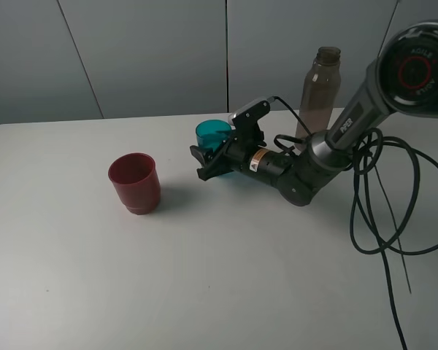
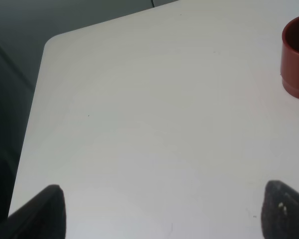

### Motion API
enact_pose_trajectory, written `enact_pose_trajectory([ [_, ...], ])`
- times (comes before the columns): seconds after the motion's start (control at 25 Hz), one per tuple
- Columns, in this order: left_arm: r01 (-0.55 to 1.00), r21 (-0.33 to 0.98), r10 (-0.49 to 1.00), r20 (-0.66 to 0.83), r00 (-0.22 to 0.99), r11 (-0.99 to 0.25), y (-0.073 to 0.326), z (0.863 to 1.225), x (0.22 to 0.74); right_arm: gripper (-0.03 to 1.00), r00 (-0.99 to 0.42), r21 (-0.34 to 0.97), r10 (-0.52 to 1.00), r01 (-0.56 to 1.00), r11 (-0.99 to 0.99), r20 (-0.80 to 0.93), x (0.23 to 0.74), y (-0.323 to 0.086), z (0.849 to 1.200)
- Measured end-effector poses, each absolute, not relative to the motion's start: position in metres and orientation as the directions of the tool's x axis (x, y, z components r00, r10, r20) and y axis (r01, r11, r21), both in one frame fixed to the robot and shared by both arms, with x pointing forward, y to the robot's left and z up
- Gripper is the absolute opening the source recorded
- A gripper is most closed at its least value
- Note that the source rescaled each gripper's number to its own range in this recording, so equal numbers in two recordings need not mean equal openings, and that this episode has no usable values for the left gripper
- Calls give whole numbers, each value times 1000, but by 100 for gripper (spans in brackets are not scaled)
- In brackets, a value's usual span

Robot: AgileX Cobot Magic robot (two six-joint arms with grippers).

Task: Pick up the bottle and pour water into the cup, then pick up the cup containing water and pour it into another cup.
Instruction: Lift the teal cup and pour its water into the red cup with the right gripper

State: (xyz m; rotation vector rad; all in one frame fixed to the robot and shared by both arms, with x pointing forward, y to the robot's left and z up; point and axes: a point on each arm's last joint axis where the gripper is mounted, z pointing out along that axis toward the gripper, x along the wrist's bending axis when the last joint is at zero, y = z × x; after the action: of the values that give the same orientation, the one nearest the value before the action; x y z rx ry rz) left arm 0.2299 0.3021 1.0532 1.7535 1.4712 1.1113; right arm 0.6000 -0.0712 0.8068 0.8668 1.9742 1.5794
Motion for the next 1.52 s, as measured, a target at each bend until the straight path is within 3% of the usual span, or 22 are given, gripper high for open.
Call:
enact_pose_trajectory([
  [0.36, 482, 849, 974, 225, 41, -216, 302, 1053, 230, 4, -735, 982, 671, 35, 183, -99, 606, -62, 870],
  [0.88, 482, 849, 974, 225, 41, -216, 302, 1053, 230, 4, -787, 966, 589, -32, 256, -182, 612, -4, 908],
  [1.32, 482, 849, 974, 225, 41, -216, 302, 1053, 230, 4, -831, 956, 502, -112, 271, -240, 608, 22, 905],
  [1.52, 482, 849, 974, 225, 41, -216, 302, 1053, 230, 4, -833, 921, 433, -208, 329, -343, 605, 24, 904],
])
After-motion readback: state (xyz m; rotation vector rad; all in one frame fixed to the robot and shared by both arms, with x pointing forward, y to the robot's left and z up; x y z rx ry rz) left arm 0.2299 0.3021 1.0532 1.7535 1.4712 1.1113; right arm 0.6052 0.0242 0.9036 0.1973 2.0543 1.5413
